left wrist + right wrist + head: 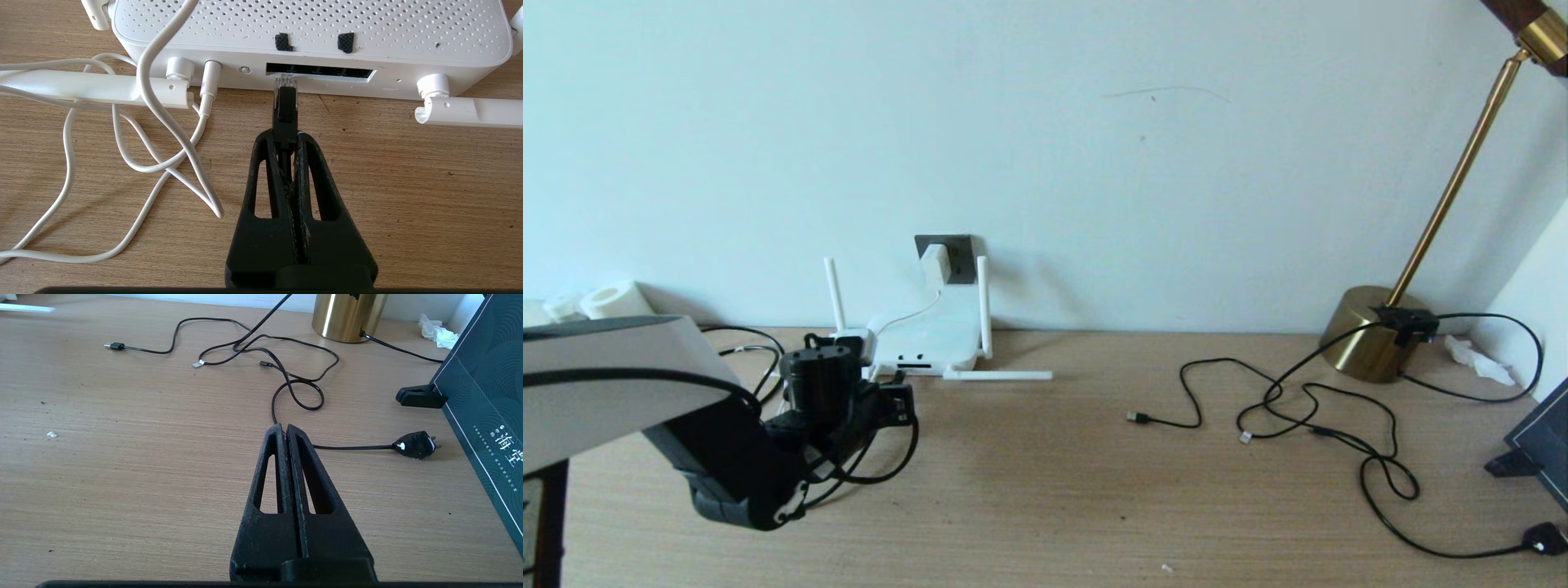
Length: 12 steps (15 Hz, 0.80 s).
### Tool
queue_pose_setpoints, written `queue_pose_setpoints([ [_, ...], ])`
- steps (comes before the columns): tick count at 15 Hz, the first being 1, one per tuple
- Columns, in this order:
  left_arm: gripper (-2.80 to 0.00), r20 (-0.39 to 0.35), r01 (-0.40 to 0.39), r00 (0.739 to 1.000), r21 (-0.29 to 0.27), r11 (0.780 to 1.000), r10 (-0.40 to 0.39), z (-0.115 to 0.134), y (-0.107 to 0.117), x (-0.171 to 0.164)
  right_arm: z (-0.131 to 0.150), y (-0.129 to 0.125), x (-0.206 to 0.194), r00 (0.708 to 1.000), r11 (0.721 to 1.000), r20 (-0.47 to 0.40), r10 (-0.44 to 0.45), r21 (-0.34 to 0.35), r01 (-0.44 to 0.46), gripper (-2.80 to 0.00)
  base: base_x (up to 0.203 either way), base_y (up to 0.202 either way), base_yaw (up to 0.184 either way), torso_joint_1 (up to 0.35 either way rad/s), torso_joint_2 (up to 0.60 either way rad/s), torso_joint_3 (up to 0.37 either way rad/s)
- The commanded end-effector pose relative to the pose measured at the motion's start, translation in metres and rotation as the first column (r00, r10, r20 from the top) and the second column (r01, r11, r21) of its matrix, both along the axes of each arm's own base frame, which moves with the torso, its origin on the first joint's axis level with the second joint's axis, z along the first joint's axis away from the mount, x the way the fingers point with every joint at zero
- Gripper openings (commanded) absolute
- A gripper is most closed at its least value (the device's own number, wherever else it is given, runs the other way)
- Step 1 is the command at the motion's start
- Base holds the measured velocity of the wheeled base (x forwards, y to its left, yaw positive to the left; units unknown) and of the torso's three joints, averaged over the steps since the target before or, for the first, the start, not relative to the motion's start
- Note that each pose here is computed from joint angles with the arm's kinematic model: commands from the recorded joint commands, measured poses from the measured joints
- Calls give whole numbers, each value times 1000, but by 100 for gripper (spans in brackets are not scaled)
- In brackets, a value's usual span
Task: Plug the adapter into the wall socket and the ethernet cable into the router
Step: Plug cable into router interface
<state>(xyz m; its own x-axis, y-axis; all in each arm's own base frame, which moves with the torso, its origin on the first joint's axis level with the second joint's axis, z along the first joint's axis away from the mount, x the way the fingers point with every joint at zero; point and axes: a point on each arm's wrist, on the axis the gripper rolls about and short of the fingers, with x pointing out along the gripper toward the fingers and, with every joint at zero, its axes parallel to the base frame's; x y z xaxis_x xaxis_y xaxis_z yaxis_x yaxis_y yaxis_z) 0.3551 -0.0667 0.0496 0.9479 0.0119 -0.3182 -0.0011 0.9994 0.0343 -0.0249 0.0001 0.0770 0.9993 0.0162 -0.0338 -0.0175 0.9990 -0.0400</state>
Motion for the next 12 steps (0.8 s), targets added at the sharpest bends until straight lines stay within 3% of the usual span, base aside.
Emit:
queue_pose_setpoints([
  [1,-280,8,-2,1000,-2,1000,2,1,0,0,0,0,0,1000,1000,-1,1,1,-1,-280,0,0,0,0,0,0],
  [12,-280,10,-3,1000,-2,1000,3,2,1,-1,0,0,0,1000,1000,-3,1,0,-1,-280,0,0,0,0,0,0],
])
